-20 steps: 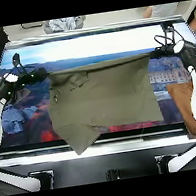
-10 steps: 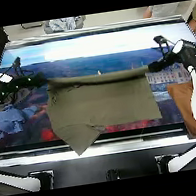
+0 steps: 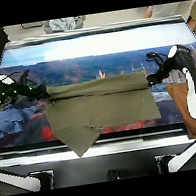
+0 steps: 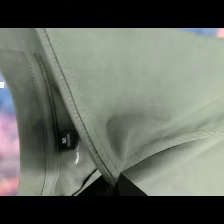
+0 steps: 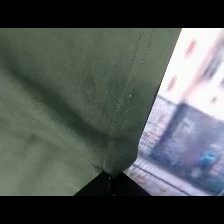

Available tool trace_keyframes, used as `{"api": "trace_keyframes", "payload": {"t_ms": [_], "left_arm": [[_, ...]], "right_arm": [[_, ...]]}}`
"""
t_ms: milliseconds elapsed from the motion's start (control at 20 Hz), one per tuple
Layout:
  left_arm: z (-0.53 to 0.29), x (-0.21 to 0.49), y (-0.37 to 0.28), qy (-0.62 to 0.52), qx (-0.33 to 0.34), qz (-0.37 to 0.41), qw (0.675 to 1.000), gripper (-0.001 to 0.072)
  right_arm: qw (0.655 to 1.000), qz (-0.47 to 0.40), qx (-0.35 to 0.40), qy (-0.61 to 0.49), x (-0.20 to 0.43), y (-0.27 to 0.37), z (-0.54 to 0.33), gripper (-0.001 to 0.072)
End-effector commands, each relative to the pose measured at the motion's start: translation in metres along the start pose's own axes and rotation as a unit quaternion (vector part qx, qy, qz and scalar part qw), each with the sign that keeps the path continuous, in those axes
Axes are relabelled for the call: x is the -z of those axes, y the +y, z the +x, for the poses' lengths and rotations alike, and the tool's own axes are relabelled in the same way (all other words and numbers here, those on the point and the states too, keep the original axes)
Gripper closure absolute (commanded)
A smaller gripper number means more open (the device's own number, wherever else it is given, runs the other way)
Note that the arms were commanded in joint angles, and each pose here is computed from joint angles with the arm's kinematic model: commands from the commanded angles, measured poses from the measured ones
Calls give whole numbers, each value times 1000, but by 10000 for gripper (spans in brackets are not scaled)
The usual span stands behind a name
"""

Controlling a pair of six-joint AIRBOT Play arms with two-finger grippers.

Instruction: Fold the shirts.

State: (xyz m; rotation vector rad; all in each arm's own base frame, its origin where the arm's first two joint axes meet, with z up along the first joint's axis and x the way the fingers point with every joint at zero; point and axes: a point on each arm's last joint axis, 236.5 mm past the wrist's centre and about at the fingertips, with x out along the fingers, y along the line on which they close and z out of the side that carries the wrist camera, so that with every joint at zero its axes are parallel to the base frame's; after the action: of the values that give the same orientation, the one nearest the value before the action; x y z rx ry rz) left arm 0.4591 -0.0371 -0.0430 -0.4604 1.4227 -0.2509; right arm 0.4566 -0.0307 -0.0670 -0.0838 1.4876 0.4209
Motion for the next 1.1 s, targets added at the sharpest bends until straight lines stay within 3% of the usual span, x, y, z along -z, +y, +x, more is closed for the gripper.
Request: {"api": "trace_keyframes", "payload": {"t_ms": [0, 200, 250, 300, 350, 400, 700, 1050], "left_arm": [[1, 8, 13, 17, -25, -13, 999, 682], [2, 10, 25, 22, -50, -20, 998, 680], [3, 9, 20, 20, -39, -21, 999, 637], [3, 7, 15, 18, -28, -23, 999, 482], [0, 6, 13, 15, -21, -27, 999, 260], [-6, 7, 12, 17, -19, -29, 999, 191], [-54, 59, 12, 67, -10, -24, 997, 184], [6, 247, 30, 138, -4, -53, 989, 185]], "right_arm": [[1000, 1, 4, 23, 10, -4, 4, 676], [1000, 7, 12, 20, 9, -8, 4, 674], [1000, 13, 5, 11, 4, -4, 4, 625], [1000, 19, 2, 4, 1, -3, 4, 392], [1000, 15, 1, 0, -1, -2, 1, 223], [1000, 5, 0, 5, 3, 0, -6, 209], [994, 66, -51, 67, 93, -14, -70, 192], [994, 87, -39, 60, 163, 9, -29, 192]]}}
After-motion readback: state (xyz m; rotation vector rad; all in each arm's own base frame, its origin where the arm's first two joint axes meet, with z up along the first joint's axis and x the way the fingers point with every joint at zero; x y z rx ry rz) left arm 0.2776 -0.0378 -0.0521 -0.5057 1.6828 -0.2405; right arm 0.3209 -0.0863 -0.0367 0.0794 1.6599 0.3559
